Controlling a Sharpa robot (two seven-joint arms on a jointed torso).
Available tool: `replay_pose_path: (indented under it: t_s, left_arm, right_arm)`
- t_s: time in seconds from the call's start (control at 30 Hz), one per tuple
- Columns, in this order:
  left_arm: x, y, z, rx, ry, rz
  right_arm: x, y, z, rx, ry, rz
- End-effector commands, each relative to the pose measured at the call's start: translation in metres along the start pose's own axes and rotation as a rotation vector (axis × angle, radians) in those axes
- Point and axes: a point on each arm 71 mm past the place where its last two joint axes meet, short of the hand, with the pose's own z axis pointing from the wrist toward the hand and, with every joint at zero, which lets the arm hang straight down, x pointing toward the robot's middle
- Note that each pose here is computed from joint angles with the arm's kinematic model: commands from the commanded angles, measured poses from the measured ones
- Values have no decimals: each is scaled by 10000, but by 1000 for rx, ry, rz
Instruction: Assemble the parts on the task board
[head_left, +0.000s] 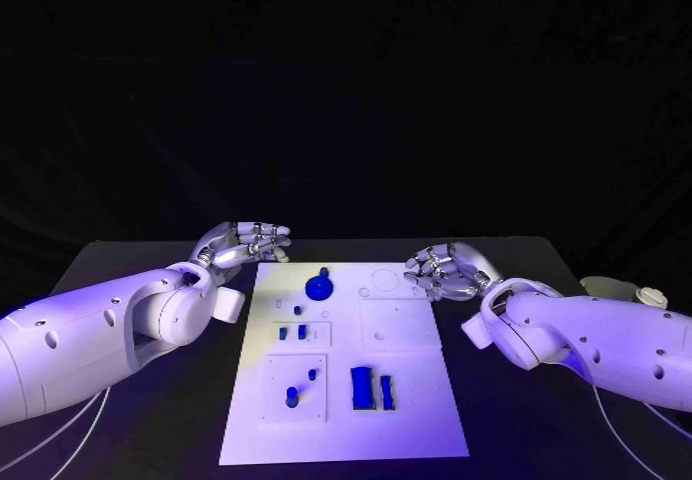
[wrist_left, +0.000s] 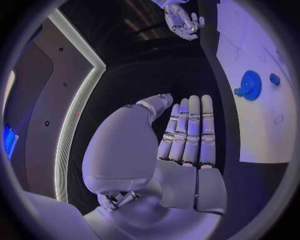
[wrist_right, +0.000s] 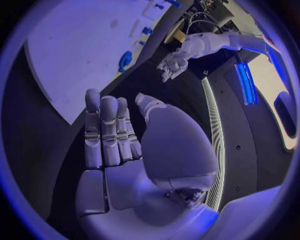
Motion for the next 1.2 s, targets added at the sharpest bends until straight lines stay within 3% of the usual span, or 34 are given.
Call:
replay_pose_path:
  t_s: [0.03, 0.27, 0.3, 0.5, 0.67, 0.8, 1.0, 1.2]
  left_arm:
    - [-84, -34, 59, 57, -87, -13]
    - [-170, -31, 168, 90, -187, -3]
    - [-112, 4, 155, 39, -105, 7]
    - [-43, 36, 118, 41, -130, 4]
    - [87, 89, 39, 44, -177, 0]
    - [259, 144, -79, 46, -240, -1]
    - [451, 184, -233, 45, -313, 1]
    - [553, 195, -324, 43, -353, 5]
  right_arm:
    - [-95, -39, 168, -22, -59, 226]
    - [-183, -118, 466, -15, -118, 339]
    - [-173, -108, 426, 12, -121, 185]
    - [-73, -31, 389, 5, -145, 241]
    - [105, 123, 304, 1, -190, 344]
    - [282, 297, 192, 11, -235, 449]
    - [401, 432, 95, 28, -266, 523]
    - [421, 455, 77, 32, -271, 535]
